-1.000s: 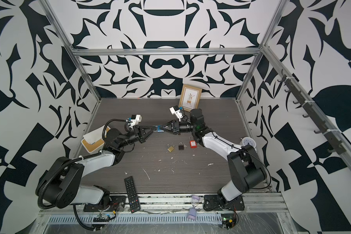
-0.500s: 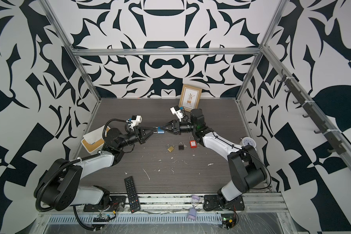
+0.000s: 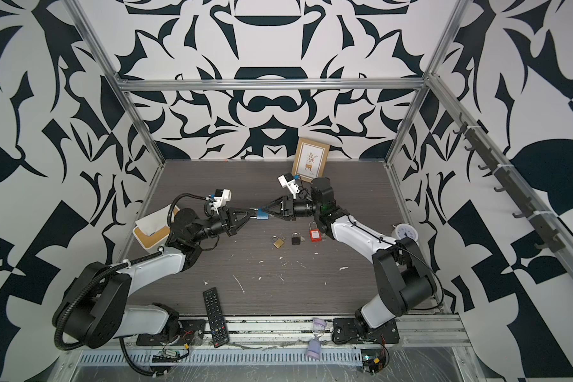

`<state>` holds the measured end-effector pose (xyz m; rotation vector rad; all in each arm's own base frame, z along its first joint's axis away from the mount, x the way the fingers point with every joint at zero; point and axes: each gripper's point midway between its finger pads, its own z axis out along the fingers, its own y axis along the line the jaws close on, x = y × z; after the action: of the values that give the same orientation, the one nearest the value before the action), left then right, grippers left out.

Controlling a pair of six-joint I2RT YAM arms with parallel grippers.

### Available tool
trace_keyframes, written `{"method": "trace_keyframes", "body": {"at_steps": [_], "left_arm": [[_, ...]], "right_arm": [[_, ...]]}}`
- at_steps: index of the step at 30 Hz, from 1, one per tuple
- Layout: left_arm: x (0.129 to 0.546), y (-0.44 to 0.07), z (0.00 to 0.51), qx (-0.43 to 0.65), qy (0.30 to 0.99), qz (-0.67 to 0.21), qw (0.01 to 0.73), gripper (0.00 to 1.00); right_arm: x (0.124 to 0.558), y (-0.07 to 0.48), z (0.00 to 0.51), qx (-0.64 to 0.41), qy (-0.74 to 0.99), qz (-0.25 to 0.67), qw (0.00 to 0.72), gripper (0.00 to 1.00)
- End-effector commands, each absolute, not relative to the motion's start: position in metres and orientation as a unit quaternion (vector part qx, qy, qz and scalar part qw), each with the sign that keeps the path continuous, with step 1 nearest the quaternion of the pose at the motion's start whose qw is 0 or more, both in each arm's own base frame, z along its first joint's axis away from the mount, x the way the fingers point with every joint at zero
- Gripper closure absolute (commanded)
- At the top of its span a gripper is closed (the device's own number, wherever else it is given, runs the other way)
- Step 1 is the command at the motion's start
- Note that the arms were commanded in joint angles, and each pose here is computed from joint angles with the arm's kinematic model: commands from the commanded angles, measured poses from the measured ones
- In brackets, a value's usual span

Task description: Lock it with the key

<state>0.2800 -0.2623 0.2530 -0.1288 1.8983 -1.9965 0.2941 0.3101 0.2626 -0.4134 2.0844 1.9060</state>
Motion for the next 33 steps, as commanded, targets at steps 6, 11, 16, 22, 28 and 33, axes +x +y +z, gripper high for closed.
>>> {"method": "trace_keyframes", "body": {"at_steps": [6,11,16,22,28,33], "left_arm": [[0.286,-0.261,0.262,-0.045,0.670,-0.711,0.207,1.00],[0.289,-0.258,0.261,-0.052,0.669,-0.710,0.212,1.00],[0.289,-0.260,0.264,-0.046,0.668,-0.712,0.211,1.00],[0.290,-0.260,0.262,-0.048,0.670,-0.711,0.209,1.00],[0.290,-0.261,0.258,-0.049,0.670,-0.713,0.203,1.00],[0.291,-0.262,0.259,-0.047,0.668,-0.714,0.204,1.00]], "right_arm": [[0.277,0.307,0.298,-0.191,0.693,0.672,0.179,0.69],[0.275,0.306,0.293,-0.190,0.698,0.668,0.176,0.70],[0.275,0.306,0.290,-0.188,0.701,0.665,0.175,0.71],[0.272,0.314,0.285,-0.192,0.702,0.666,0.163,0.71],[0.271,0.315,0.283,-0.191,0.704,0.665,0.159,0.72],[0.271,0.316,0.282,-0.190,0.705,0.665,0.156,0.83]]}}
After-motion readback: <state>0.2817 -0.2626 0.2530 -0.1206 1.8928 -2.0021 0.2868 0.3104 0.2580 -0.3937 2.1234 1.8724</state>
